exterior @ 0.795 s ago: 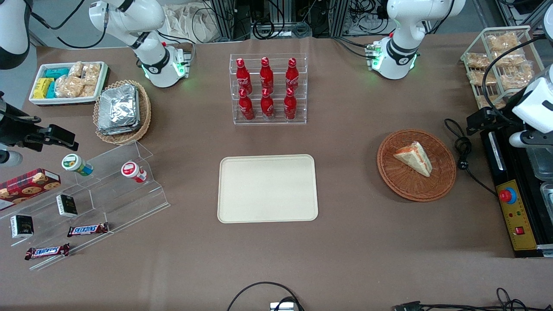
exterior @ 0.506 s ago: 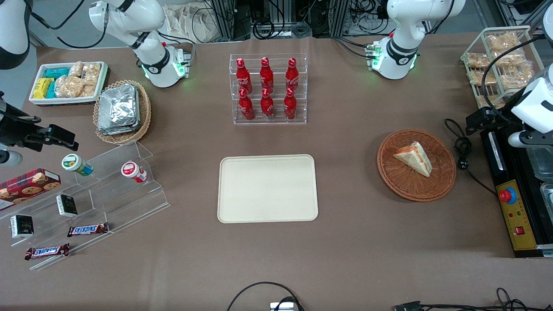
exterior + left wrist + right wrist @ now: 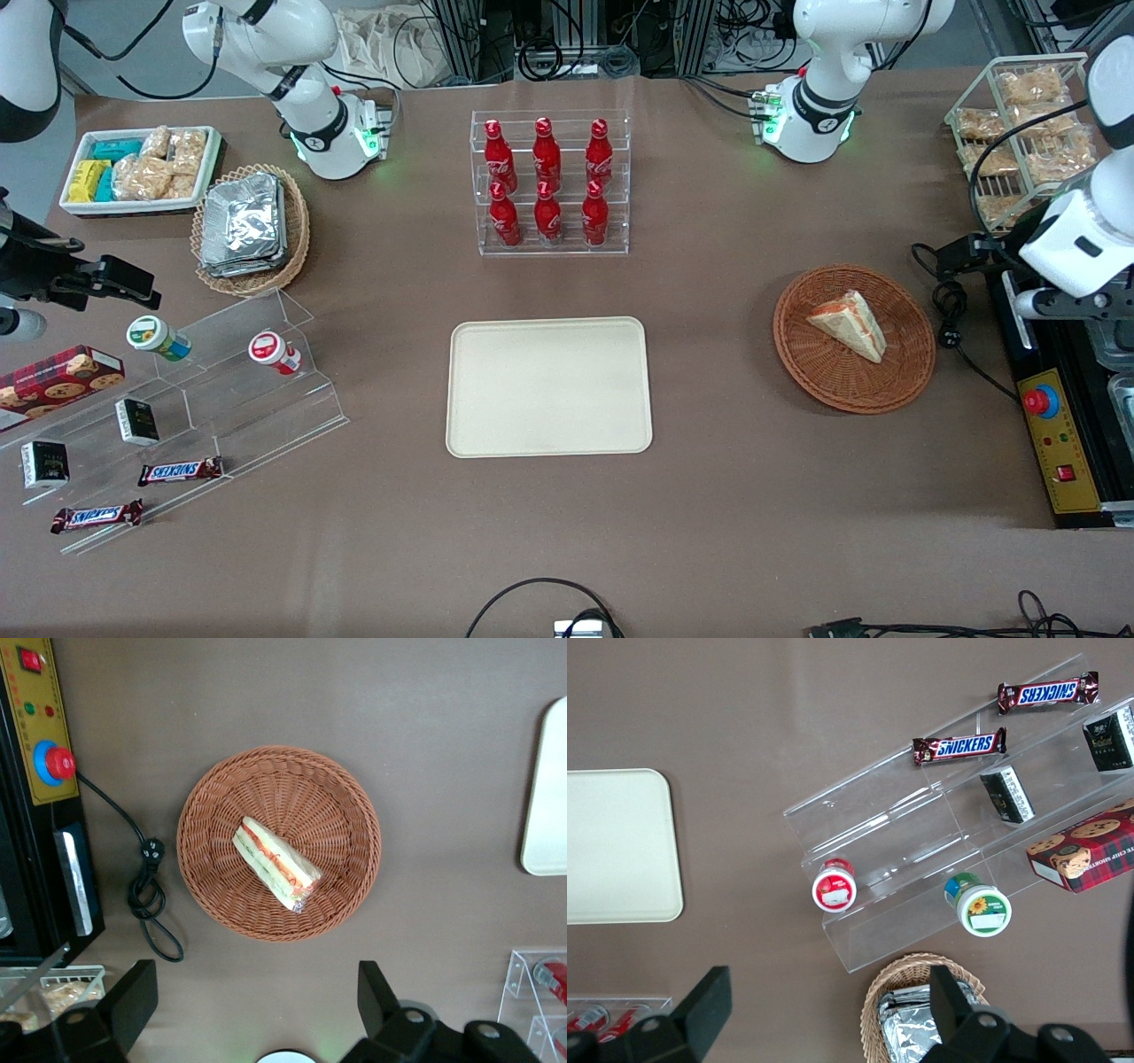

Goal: Place sandwich from basket to tray
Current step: 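Move the left gripper over the wrapped sandwich in the wicker basket, then lower the open left gripper and close it on the sandwich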

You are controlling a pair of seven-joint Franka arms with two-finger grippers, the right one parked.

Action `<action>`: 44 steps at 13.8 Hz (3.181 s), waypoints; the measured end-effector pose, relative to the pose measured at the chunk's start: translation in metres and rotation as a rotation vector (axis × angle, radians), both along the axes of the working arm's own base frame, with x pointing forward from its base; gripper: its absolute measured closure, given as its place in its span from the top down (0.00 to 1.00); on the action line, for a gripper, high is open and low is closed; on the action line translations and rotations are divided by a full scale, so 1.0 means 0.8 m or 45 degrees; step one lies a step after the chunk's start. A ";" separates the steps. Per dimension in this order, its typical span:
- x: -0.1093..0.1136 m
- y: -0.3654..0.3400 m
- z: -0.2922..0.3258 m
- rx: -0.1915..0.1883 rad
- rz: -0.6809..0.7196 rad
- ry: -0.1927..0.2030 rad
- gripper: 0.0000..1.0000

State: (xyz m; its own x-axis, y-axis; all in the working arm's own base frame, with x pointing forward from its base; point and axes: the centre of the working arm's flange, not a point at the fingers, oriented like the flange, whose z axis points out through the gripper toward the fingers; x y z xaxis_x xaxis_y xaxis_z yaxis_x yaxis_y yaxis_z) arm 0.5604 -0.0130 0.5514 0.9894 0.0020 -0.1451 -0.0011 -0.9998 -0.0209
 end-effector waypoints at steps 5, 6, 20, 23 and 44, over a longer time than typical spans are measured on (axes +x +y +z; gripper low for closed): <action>-0.044 0.004 -0.086 0.020 0.156 -0.098 1.00; -0.058 0.005 -0.102 0.024 0.194 -0.114 1.00; -0.138 0.012 -0.245 -0.012 0.624 -0.220 1.00; -0.146 0.016 -0.262 -0.043 0.691 -0.245 1.00; -0.138 0.002 -0.393 -0.061 0.926 -0.295 0.88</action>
State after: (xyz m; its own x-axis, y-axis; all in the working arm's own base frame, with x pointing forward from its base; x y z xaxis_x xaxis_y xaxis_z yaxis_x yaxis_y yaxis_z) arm 0.4503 -0.0118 0.2372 0.7464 0.6637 0.0495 0.6572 -0.7467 0.1029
